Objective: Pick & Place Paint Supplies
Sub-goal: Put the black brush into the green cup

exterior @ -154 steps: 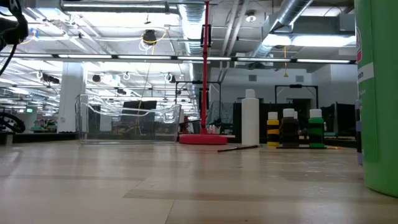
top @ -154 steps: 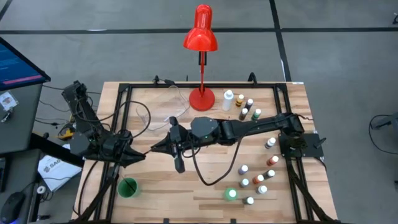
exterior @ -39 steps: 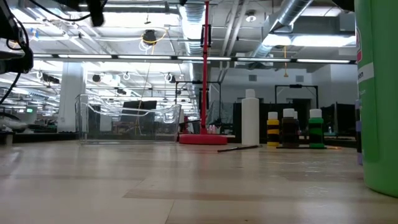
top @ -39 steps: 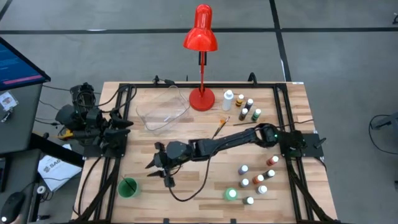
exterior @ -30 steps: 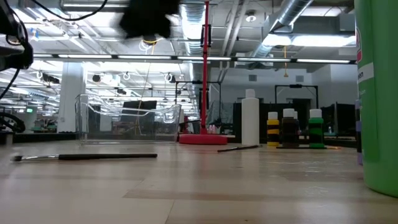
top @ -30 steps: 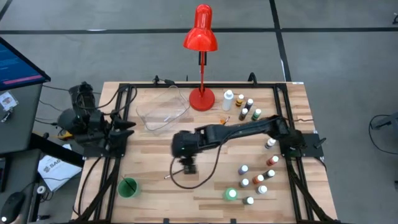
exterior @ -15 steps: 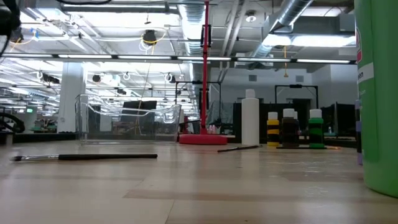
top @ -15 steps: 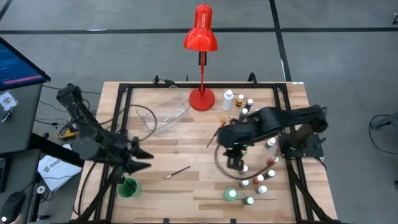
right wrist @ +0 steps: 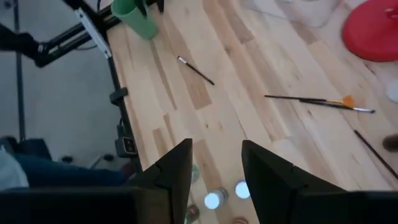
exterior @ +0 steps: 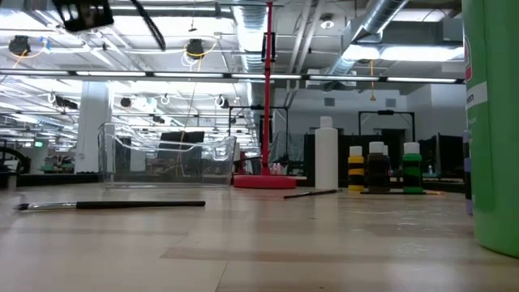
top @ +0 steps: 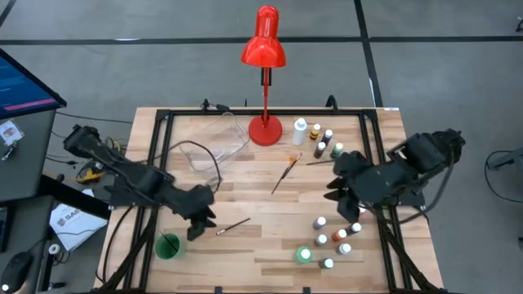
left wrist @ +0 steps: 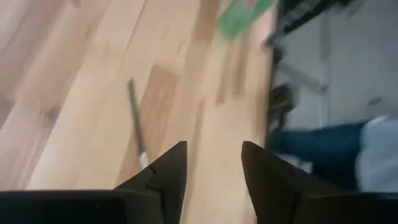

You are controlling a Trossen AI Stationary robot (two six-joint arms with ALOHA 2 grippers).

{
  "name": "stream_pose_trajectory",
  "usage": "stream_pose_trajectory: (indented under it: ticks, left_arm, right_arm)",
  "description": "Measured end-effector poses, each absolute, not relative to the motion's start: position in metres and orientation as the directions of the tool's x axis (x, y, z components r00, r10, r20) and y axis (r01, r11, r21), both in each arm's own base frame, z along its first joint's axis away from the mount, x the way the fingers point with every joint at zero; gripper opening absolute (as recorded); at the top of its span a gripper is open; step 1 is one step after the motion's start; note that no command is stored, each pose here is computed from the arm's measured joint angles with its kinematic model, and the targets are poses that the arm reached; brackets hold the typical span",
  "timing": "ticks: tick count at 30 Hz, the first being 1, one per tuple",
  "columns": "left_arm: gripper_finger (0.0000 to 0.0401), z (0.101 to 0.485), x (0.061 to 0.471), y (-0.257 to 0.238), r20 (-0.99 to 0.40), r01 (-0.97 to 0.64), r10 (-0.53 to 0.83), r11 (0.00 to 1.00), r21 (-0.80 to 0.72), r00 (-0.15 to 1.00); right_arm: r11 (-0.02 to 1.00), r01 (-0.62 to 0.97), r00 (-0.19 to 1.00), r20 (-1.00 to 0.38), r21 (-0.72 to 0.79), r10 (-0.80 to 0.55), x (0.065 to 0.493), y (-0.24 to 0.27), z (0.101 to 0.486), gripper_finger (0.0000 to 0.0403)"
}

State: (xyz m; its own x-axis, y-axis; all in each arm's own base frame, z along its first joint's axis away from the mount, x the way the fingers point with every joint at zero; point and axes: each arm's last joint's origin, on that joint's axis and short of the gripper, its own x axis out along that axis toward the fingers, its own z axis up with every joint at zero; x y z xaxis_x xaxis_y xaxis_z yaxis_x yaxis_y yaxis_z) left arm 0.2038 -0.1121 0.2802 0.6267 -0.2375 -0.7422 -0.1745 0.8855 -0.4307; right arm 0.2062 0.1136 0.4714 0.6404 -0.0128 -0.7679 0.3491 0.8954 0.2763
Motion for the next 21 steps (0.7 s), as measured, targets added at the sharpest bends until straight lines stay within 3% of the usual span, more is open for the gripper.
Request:
stream_pose_trajectory:
  ticks: [12, 21]
  left_arm:
    - [0.0196, 0.209, 0.240, -0.132, -0.908, -0.212, -0.202, 0.932, -0.293, 0.367]
    - [0.0194, 0.173, 0.242, -0.142, -0.956, -0.233, -0.157, 0.948, -0.216, 0.247]
  right_arm:
    - [0.900, 0.368, 0.624, -0.780, 0.232, -0.054, 0.200, 0.132, 0.465, 0.0134]
    - [0.902, 0.367, 0.621, -0.782, 0.226, -0.056, 0.201, 0.133, 0.464, 0.0134]
